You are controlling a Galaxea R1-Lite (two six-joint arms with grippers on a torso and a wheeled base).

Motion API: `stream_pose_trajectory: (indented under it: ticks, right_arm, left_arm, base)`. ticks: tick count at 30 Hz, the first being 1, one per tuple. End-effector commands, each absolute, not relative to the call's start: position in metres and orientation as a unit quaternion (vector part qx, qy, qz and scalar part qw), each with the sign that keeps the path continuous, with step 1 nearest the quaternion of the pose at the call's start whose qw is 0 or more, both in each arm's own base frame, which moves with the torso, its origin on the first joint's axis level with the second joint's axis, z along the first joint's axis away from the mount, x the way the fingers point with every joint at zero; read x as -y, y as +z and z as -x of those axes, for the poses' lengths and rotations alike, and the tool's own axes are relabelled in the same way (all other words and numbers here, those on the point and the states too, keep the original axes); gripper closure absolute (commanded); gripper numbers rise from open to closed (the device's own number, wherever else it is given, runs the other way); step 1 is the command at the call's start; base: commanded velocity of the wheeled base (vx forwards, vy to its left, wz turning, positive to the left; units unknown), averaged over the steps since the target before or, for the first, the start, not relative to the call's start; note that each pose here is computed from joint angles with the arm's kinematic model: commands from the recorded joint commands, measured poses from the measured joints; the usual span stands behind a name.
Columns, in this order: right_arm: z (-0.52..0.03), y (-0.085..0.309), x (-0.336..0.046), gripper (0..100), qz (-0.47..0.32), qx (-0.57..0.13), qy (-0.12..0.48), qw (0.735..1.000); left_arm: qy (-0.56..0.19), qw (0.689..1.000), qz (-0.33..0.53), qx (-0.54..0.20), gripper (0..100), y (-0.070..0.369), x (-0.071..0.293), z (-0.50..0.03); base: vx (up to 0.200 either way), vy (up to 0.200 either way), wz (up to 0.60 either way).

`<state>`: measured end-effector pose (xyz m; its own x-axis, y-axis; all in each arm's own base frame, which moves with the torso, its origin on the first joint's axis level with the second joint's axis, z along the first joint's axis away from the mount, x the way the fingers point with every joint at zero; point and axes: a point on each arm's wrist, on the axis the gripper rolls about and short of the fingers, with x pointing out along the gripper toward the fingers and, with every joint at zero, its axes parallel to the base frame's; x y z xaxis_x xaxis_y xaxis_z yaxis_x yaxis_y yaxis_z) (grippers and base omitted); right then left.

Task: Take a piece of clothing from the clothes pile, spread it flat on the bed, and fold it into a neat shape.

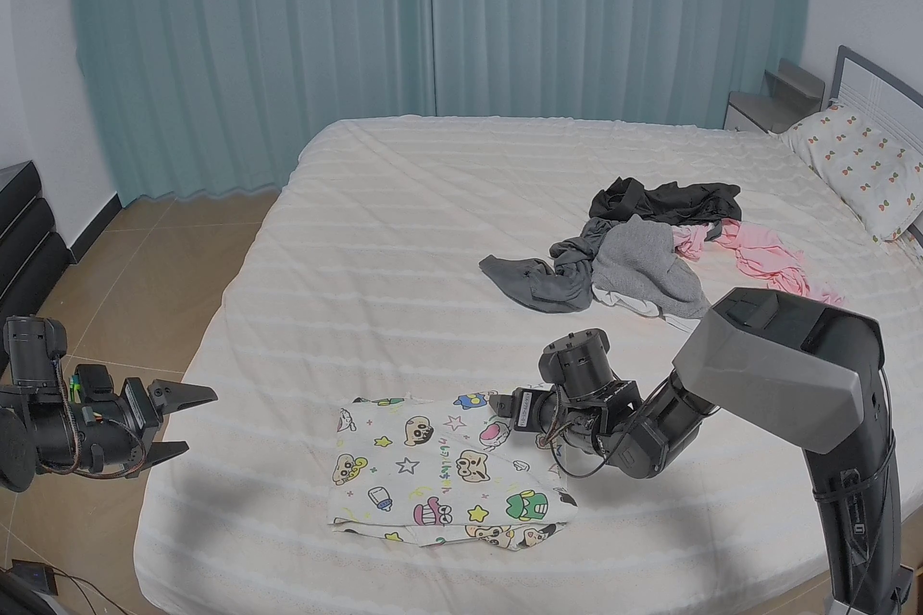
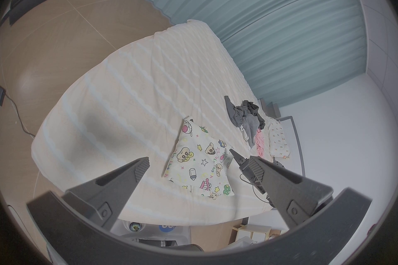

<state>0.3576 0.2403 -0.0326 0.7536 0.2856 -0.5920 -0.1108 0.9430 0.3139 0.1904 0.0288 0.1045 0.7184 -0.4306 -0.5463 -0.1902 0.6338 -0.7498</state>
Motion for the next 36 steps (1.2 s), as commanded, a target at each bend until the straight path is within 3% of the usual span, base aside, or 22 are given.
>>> stream_pose_trajectory:
  ticks: [1,3,4,27,28,36]
  right_arm:
    - [-0.357,-0.040,-0.241,0,-0.127,-0.341,0.105,0.926]
    - [-0.357,-0.045,-0.240,0,-0.122,-0.348,0.103,0.924]
    - [-0.357,-0.046,-0.240,100,-0.121,-0.349,0.102,0.924]
    - [-0.365,-0.035,-0.210,100,-0.131,-0.340,0.060,0.930]
    - [-0.365,-0.035,-0.210,0,-0.130,-0.341,0.059,0.929]
    - [-0.345,-0.021,-0.199,0,-0.125,-0.360,0.068,0.922]
  left_arm:
    - [-0.073,0.826,0.421,-0.367,0,0.105,-0.029,-0.191]
    - [-0.073,0.825,0.422,-0.369,0,0.104,-0.029,-0.191]
    - [-0.073,0.825,0.422,-0.369,0,0.104,-0.029,-0.191]
    - [-0.074,0.828,0.420,-0.365,0,0.103,-0.029,-0.191]
    - [-0.073,0.827,0.420,-0.366,0,0.103,-0.029,-0.191]
    - [-0.115,0.834,0.351,-0.410,0,0.084,-0.017,-0.203]
  base:
    - [0.000,0.000,0.00]
    - [0.000,0.000,0.00]
    - [0.000,0.000,0.00]
    - [0.000,0.000,0.00]
    - [0.000,0.000,0.00]
    - [0.000,0.000,0.00]
